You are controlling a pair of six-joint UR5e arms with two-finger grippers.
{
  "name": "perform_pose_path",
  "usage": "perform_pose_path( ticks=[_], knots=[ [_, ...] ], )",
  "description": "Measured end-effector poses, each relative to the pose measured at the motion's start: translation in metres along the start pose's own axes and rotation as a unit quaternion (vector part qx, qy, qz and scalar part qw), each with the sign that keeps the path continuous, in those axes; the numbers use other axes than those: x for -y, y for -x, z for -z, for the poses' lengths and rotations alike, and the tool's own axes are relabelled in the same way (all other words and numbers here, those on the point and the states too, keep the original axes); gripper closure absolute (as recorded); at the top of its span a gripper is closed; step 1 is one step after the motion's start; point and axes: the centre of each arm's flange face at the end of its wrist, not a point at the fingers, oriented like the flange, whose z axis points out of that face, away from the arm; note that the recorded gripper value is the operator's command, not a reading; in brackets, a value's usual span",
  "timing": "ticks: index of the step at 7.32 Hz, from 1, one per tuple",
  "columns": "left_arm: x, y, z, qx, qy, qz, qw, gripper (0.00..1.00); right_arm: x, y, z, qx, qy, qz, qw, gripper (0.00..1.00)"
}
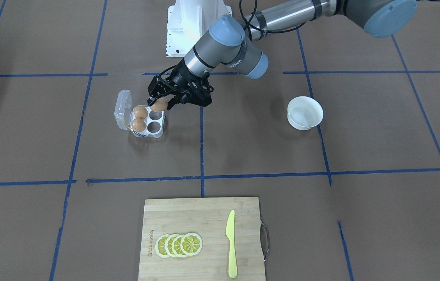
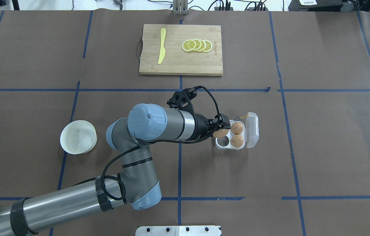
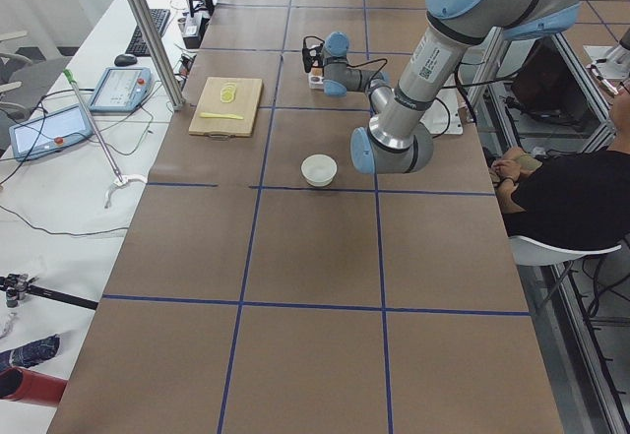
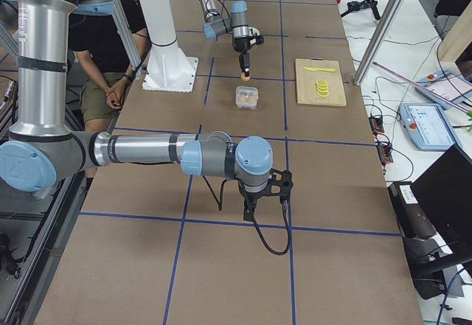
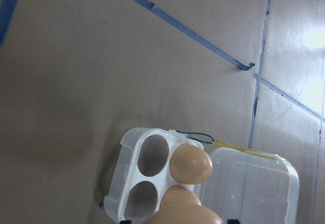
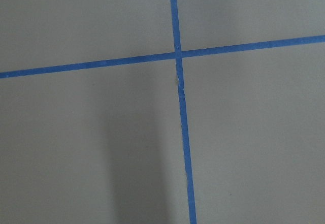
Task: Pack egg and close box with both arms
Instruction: 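Lower the egg into an empty carton cup and open the left gripper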
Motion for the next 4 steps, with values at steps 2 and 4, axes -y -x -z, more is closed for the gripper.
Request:
perform_pose_path(
  ticks=[2, 4],
  knots=[
    [-0.007, -0.005, -0.015, -0.005, -0.011, 0.000, 0.9999, 0.77, -0.003, -0.002, -0.002, 0.000, 0.002, -0.002, 1.0000, 0.00],
    [-0.007, 0.001, -0.021, 0.000, -0.015, 0.001, 0.9999, 0.00, -0.004, -0.003, -0.003, 0.000, 0.003, -0.003, 1.0000, 0.00]
  ],
)
